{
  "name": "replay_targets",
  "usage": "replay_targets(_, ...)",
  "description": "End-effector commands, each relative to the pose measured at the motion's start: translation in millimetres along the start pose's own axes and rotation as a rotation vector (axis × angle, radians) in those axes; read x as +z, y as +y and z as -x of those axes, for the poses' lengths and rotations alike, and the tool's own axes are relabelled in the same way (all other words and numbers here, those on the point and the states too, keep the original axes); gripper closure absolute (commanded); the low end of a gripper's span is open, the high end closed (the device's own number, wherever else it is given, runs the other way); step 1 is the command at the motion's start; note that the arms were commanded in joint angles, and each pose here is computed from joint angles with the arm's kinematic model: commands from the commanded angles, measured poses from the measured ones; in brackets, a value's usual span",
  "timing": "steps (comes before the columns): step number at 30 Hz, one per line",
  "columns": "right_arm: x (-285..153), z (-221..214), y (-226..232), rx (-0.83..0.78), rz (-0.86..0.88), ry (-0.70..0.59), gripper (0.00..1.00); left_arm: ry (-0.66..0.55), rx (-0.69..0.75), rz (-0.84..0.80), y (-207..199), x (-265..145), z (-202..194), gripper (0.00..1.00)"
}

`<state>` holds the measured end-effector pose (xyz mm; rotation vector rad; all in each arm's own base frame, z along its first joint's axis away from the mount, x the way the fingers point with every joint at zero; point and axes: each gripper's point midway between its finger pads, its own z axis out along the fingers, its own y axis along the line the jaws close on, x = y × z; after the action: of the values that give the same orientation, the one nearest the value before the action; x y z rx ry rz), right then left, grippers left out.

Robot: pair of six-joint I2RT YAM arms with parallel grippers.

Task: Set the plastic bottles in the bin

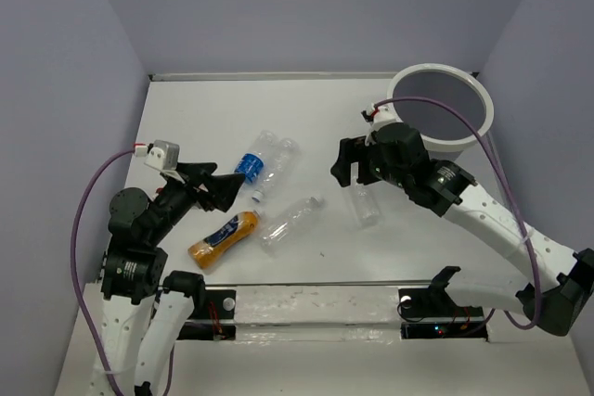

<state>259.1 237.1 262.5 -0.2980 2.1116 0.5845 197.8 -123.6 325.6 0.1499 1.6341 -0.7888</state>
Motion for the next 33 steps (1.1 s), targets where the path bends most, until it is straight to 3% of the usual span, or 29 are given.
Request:
replay_targets(1,20.5,-23.3,-42.9,-0.056,-0.224,0.039,0.12,0.057,-0.026,-0.095,-10.2,8.0,-14.1,0.01)
replay_targets(6,42.8,-43.2,-69.3,-0.085,-0.367,0.090,0.11,0.109,-0.062,-0.238,-33.5,5.3,-23.0,0.01)
replay_targets(19,83.8,-88.3,-98.1,-0.166,-0.493,0.216,0.17,0.244,-0.167,-0.197,-22.6,17.6,-58.1,0.05)
replay_targets(29,113.2,-124.3,-116.3,-0.172,-0.526,0.292,0.18,0.379,-0.105,0.054,-14.5,48.7,-107.2,0.04)
replay_targets(33,117.2,-128.6,-119.1,-0.179,-0.535,0.296,0.32,0.458,-0.046,0.181,-7.7,54.6,-134.8,0.01)
